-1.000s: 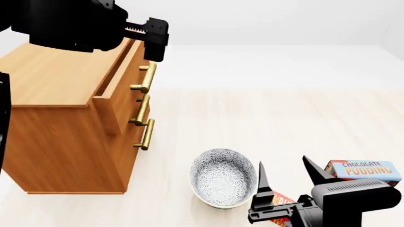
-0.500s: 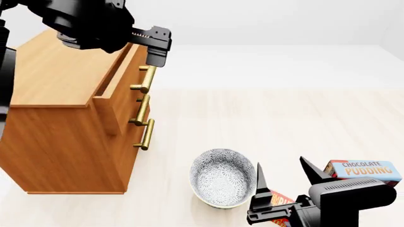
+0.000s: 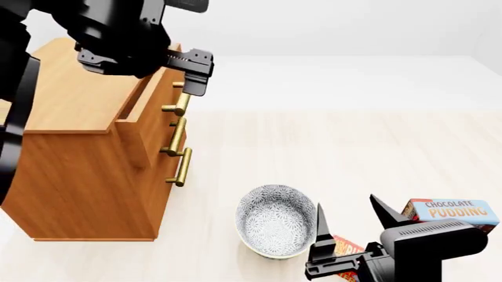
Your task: Put the butter at the back in the top drawer of the cabinet and close it.
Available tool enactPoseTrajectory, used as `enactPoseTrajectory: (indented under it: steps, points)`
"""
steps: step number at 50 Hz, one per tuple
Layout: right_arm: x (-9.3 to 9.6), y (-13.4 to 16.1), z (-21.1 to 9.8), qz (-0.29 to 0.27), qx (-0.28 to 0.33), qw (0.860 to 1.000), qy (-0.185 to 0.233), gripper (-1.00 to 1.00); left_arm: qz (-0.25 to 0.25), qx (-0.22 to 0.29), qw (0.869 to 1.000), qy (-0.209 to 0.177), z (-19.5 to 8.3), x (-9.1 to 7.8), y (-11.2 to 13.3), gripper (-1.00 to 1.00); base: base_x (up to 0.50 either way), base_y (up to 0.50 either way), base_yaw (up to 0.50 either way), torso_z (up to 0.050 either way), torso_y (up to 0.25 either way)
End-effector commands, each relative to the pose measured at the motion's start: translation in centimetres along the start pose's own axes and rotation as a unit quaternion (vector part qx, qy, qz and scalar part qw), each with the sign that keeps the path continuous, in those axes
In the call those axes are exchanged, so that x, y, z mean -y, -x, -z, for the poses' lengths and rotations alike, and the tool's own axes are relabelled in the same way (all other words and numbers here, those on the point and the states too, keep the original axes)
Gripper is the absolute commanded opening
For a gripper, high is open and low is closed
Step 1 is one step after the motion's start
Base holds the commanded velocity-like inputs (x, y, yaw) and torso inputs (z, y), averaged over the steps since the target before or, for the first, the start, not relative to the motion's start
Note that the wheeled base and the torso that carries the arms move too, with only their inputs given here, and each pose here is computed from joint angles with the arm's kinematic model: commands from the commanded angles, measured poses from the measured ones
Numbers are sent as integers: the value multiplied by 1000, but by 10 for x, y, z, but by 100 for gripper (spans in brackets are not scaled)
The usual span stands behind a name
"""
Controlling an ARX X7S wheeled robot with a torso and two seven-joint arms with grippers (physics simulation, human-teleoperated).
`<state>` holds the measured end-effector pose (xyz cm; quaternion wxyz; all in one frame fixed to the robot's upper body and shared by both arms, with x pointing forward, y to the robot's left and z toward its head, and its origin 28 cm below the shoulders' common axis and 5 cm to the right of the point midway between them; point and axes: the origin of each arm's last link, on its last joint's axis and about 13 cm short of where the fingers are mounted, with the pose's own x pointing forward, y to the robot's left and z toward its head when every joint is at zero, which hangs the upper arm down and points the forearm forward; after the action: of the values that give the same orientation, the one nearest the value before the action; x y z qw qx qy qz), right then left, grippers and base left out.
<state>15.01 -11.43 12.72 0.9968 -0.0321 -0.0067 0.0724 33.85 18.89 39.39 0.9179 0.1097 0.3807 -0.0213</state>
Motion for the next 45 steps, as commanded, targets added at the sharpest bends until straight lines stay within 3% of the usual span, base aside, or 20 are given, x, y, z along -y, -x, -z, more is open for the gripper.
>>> enactPoseTrajectory:
  steps: [1, 45]
  points:
    - [0, 0, 0, -2, -1, 1000, 2, 100, -3, -19, 1000, -1, 0, 0, -11, 100, 0, 0, 0, 0, 0]
    - [0, 0, 0, -5, -2, 1000, 4, 100, -18, -61, 998, 9, 5, -3, -43, 100, 0, 0, 0, 0, 0]
